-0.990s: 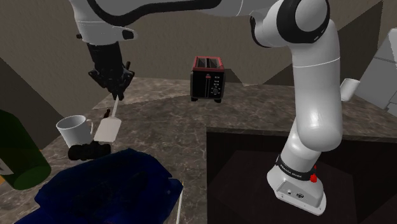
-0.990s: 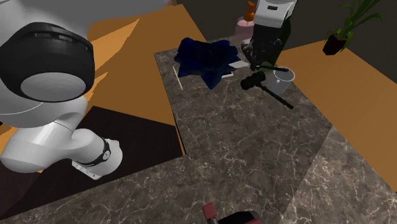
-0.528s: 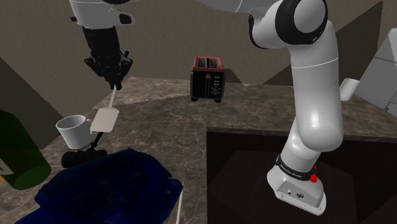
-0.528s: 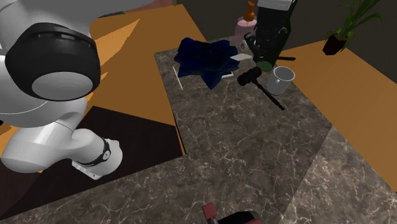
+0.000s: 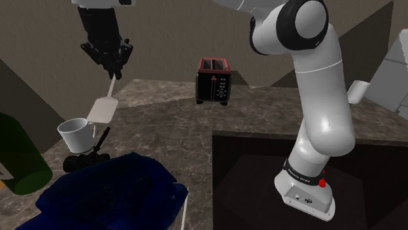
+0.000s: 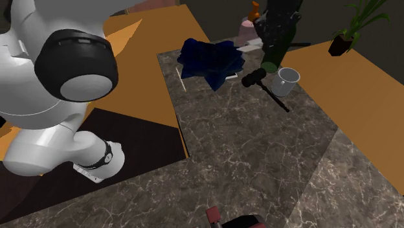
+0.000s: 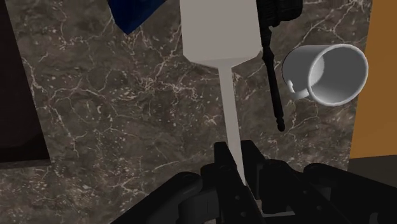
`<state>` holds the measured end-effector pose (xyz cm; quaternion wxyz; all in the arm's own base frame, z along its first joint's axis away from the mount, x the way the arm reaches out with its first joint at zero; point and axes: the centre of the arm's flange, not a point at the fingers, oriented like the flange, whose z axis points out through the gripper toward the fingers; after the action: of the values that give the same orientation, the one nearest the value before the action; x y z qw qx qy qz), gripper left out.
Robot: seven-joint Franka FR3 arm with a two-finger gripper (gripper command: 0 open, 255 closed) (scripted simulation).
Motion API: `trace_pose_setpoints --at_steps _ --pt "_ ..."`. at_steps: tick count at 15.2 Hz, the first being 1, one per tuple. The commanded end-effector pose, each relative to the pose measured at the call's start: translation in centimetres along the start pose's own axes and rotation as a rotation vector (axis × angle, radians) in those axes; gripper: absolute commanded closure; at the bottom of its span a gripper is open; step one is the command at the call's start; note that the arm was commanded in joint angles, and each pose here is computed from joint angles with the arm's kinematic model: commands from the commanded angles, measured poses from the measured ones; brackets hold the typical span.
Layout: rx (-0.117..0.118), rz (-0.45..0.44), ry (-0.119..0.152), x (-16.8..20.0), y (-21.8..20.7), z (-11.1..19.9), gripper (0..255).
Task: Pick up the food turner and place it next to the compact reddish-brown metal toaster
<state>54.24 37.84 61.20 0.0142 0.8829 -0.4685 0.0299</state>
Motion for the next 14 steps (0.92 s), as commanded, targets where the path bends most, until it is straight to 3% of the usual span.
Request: trace_pose_setpoints --at_steps 1,14 --pt "0.000 0.000 0.000 0.6 1.2 -0.4 255" --pt "0.000 0.000 0.000 9.0 16.2 0.1 255"
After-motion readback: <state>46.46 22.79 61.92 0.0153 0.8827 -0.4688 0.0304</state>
